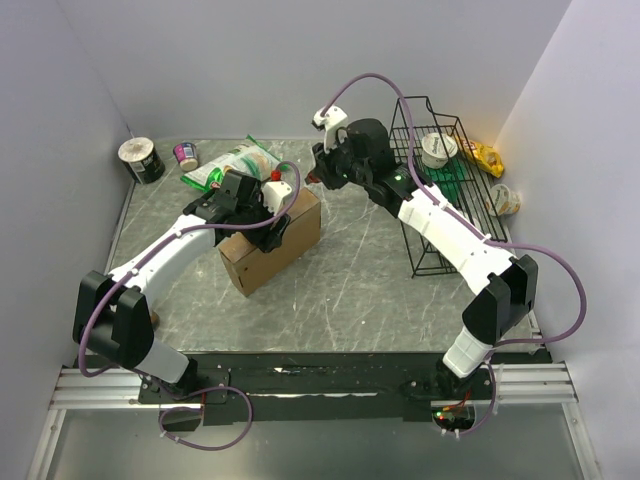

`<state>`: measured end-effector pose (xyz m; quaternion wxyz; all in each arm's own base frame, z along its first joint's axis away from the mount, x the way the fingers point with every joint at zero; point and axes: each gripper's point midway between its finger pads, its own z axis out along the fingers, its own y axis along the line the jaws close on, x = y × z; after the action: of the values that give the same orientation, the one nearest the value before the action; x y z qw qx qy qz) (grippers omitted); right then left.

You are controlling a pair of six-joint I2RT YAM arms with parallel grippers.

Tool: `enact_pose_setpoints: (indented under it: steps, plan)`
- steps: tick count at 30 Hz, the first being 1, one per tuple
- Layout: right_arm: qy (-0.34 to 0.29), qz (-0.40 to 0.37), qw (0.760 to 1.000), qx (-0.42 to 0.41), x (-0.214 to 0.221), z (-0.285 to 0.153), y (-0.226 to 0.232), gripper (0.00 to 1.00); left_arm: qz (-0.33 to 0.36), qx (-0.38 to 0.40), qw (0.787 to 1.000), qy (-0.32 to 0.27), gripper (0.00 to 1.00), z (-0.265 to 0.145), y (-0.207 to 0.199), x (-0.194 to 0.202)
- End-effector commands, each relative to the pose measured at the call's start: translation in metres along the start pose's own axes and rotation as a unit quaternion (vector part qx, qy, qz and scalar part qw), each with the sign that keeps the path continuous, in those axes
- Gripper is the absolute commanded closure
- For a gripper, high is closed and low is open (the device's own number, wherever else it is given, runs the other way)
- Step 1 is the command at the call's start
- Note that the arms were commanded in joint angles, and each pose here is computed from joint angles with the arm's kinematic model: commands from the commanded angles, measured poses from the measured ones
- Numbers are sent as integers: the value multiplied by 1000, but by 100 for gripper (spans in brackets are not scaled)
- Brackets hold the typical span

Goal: Unpack the express box

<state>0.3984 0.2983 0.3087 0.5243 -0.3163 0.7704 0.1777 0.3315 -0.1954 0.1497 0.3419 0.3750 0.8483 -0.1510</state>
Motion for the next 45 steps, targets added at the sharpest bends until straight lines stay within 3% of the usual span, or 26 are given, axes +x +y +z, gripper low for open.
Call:
enact_pose_setpoints:
  steps: [1, 25, 41, 45]
  plan:
    - [-40, -6, 999, -3, -29, -14, 4, 100, -3, 4, 1000, 12, 31, 5, -2, 7]
    - [23, -5, 1000, -10, 1, -4, 6, 100, -18, -5, 1000, 22, 31, 11, 3, 7]
    - [122, -7, 992, -5, 23, -49, 4, 100, -37, -40, 998, 42, 32, 21, 16, 15]
    - [106, -7, 994, 28, 14, -61, -11, 100, -37, -36, 998, 37, 31, 22, 15, 12]
